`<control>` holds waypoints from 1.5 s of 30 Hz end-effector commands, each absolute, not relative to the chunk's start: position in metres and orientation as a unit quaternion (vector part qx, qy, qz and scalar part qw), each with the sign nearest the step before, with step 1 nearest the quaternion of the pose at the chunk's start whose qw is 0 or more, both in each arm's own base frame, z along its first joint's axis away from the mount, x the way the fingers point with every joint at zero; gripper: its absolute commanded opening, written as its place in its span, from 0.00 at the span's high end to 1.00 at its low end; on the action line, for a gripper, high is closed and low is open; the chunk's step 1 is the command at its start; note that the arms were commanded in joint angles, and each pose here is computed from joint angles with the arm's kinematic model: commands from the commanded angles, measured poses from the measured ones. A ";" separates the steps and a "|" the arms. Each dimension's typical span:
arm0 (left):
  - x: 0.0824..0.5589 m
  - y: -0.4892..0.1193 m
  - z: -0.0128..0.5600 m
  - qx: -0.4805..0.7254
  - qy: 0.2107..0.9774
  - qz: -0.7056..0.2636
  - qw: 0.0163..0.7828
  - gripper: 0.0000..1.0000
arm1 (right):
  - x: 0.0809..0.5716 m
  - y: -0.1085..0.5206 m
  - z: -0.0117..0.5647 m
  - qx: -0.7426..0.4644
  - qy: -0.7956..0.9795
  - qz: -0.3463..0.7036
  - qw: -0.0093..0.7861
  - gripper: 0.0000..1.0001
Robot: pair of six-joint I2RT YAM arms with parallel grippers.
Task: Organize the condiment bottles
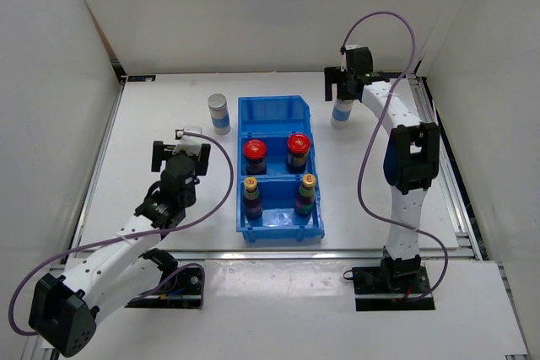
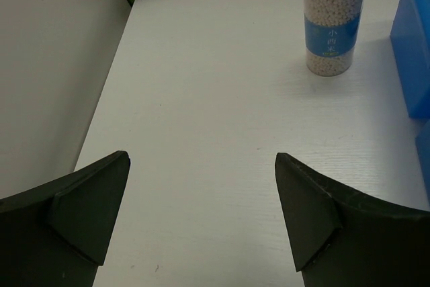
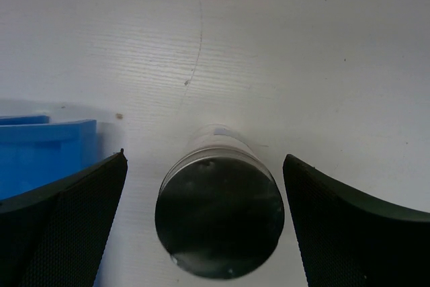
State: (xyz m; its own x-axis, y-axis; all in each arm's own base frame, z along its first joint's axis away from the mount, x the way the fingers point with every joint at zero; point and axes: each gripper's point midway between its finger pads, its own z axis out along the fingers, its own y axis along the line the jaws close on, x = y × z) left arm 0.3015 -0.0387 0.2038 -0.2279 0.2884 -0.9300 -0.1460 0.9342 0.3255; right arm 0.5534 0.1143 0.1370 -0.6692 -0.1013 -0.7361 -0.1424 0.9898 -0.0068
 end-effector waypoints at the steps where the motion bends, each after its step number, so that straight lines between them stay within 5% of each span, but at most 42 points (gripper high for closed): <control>1: 0.304 -0.037 0.224 0.022 0.746 0.171 0.644 0.00 | 0.554 0.113 0.144 -0.062 0.916 0.010 0.396 0.00; 3: 0.303 -0.037 0.227 0.019 0.744 0.169 0.647 0.00 | 0.546 0.117 0.126 -0.064 0.923 0.011 0.380 0.07; 10: 0.303 -0.038 0.223 0.025 0.746 0.167 0.644 0.00 | 0.535 0.105 0.145 -0.049 0.916 -0.034 0.397 0.65; 18: 0.303 -0.040 0.222 0.025 0.746 0.160 0.646 0.00 | 0.521 0.148 0.252 -0.104 0.857 -0.019 0.505 0.85; 26: 0.303 -0.040 0.226 0.020 0.742 0.157 0.651 0.00 | 0.490 0.246 0.293 -0.205 0.811 0.088 0.541 0.85; 43: 0.301 -0.040 0.233 0.015 0.733 0.147 0.664 0.00 | 0.501 0.291 0.182 -0.240 0.856 0.108 0.446 0.83; 45: 0.301 -0.040 0.229 0.017 0.736 0.149 0.661 0.00 | 0.501 0.290 0.172 -0.240 0.860 0.102 0.438 0.73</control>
